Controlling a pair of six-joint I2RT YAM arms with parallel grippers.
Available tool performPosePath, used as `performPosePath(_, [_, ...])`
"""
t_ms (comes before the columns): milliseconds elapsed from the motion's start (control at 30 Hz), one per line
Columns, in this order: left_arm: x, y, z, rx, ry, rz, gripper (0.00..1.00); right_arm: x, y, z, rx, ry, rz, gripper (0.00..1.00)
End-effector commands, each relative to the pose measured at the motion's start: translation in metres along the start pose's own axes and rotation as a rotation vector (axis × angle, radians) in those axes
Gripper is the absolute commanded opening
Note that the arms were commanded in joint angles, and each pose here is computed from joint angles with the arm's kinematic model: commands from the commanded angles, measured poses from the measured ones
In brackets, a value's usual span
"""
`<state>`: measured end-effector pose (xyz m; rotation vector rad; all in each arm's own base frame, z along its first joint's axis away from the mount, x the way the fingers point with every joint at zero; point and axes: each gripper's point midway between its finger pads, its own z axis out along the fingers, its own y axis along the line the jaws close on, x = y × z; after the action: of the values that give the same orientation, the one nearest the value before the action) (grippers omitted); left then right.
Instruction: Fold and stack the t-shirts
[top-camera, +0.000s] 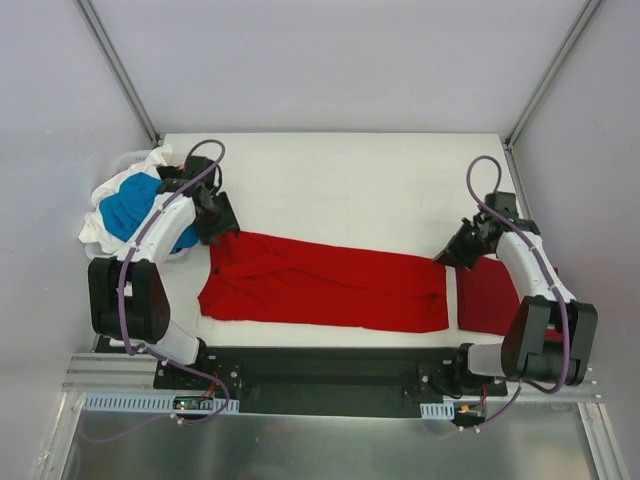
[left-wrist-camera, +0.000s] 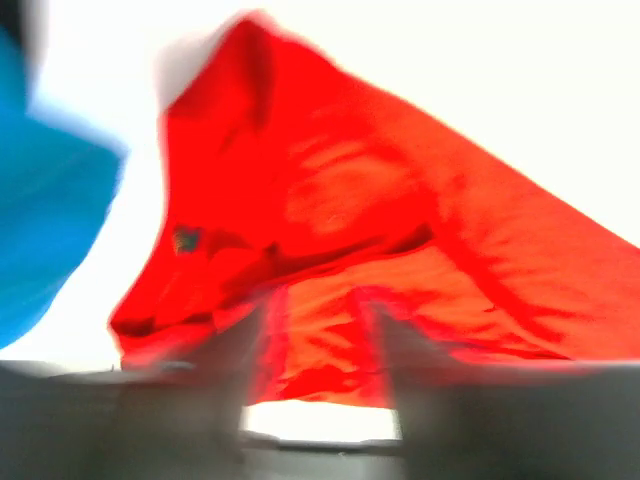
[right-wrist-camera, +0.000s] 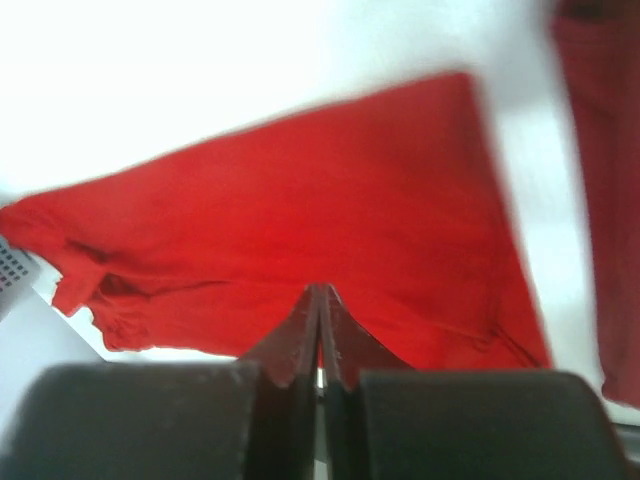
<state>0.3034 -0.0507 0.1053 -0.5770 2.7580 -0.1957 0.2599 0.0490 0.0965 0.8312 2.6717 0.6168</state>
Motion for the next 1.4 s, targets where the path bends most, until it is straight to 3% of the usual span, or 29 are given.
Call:
performPosePath(0, [-0.02, -0.038, -0.005, 0.054, -0.045, 0.017, 0.1, -0.008, 0.052, 0.005, -0.035, -0.038, -0.119, 0.01])
performPosePath(67, [-0.011, -0.042, 0.011, 0.062, 0.006, 0.007, 0.03, -0.001, 0.058, 0.019, -0.021, -0.004, -0.137, 0.01])
performPosePath(167, [0.0, -0.046, 0.022, 0.056, 0.032, 0.048, 0.04, 0.015, 0.07, 0.037, -0.014, 0.053, -0.192, 0.01])
performPosePath(200, [0.005, -0.05, 0.023, 0.063, 0.039, 0.067, 0.12, 0.024, 0.076, 0.042, -0.015, 0.077, -0.222, 0.01])
performPosePath(300, [0.019, -0.055, 0.029, 0.078, 0.079, 0.083, 0.21, 0.045, 0.089, 0.055, -0.013, 0.144, -0.278, 0.01])
performPosePath(367, [0.036, -0.06, 0.03, 0.087, 0.106, 0.113, 0.34, 0.052, 0.102, 0.056, -0.03, 0.159, -0.316, 0.01])
performPosePath(433, [0.051, -0.063, 0.03, 0.089, 0.125, 0.146, 0.43, 0.068, 0.113, 0.059, -0.029, 0.193, -0.374, 0.06])
performPosePath(800, [0.078, -0.052, 0.043, 0.09, 0.138, 0.186, 0.34, 0.114, 0.154, 0.068, -0.065, 0.283, -0.541, 0.01])
performPosePath(1167, [0.042, -0.081, 0.049, 0.113, 0.094, 0.227, 0.33, 0.126, 0.143, 0.07, -0.007, 0.318, -0.572, 0.01])
performPosePath(1300, [0.008, -0.086, 0.031, 0.078, -0.012, 0.231, 0.36, 0.105, 0.12, 0.062, 0.042, 0.254, -0.513, 0.01])
performPosePath(1367, [0.007, -0.078, 0.035, 0.039, 0.019, 0.216, 0.35, 0.095, 0.114, 0.059, 0.048, 0.237, -0.472, 0.01])
